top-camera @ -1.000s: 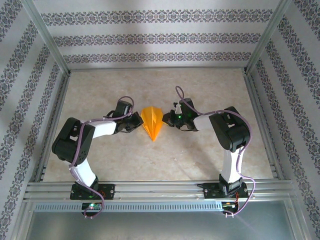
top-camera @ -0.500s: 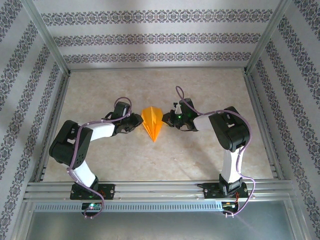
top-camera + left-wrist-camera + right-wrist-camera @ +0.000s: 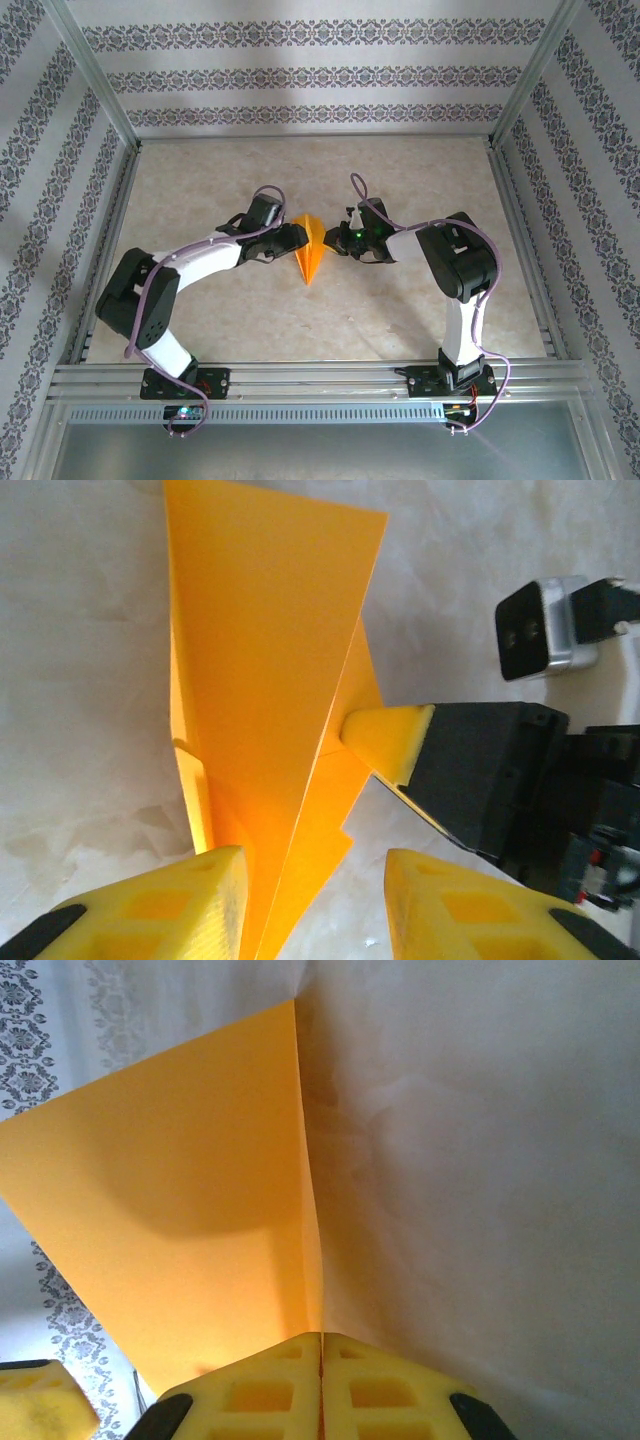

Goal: Fold a paper plane with a square sheet of paper (pick it up from the middle)
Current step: Turn over a paper plane at the top-center of the table.

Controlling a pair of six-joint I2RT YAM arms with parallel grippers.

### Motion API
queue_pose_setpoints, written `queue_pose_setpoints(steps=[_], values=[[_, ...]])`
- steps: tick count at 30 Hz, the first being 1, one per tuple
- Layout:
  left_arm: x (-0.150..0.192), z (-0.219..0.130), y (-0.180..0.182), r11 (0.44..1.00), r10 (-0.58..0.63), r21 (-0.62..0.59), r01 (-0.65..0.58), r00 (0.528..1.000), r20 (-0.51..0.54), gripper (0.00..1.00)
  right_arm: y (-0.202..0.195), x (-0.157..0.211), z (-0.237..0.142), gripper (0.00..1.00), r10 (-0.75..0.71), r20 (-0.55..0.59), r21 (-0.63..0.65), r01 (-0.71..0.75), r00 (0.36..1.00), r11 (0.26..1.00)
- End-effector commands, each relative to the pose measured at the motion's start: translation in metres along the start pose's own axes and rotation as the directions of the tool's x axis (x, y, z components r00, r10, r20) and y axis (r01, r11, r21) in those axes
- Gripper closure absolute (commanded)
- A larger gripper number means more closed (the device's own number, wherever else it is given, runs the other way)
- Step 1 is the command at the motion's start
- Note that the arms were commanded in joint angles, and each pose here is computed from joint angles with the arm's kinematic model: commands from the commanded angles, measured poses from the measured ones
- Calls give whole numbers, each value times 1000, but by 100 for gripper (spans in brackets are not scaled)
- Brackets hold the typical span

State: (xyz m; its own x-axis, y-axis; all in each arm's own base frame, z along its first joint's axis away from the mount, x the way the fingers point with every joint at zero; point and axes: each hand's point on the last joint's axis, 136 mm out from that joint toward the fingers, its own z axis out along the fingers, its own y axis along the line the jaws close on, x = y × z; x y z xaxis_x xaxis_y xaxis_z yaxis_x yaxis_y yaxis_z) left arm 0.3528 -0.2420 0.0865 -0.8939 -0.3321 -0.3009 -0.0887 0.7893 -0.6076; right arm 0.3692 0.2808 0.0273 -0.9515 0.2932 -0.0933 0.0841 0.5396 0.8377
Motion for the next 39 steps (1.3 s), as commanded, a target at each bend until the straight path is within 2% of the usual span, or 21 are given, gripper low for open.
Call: queue_pose_setpoints(steps=[1,9,19,32,39], values=[[9,9,9,994,40,-97,-44,998,-47,60,2,0,4,92,-4,-12,-12,4,1000,1000],[16,29,16,984,61,-161,-77,993,-101,60,0,1,4,92,-1,-15,-8,1,1000,1000],[31,33,16,976,88,-186,-115,985,-149,58,1,0,5,92,-2,-14,-9,1,1000,1000],[41,43,11,963,154,-190,-193,967,-201,43,0,1,5,92,-1,-17,-8,1,1000,1000],[41,44,14,931,196,-267,-250,957,-212,45,1,1,6,92,-1,-19,-10,0,1000,1000]])
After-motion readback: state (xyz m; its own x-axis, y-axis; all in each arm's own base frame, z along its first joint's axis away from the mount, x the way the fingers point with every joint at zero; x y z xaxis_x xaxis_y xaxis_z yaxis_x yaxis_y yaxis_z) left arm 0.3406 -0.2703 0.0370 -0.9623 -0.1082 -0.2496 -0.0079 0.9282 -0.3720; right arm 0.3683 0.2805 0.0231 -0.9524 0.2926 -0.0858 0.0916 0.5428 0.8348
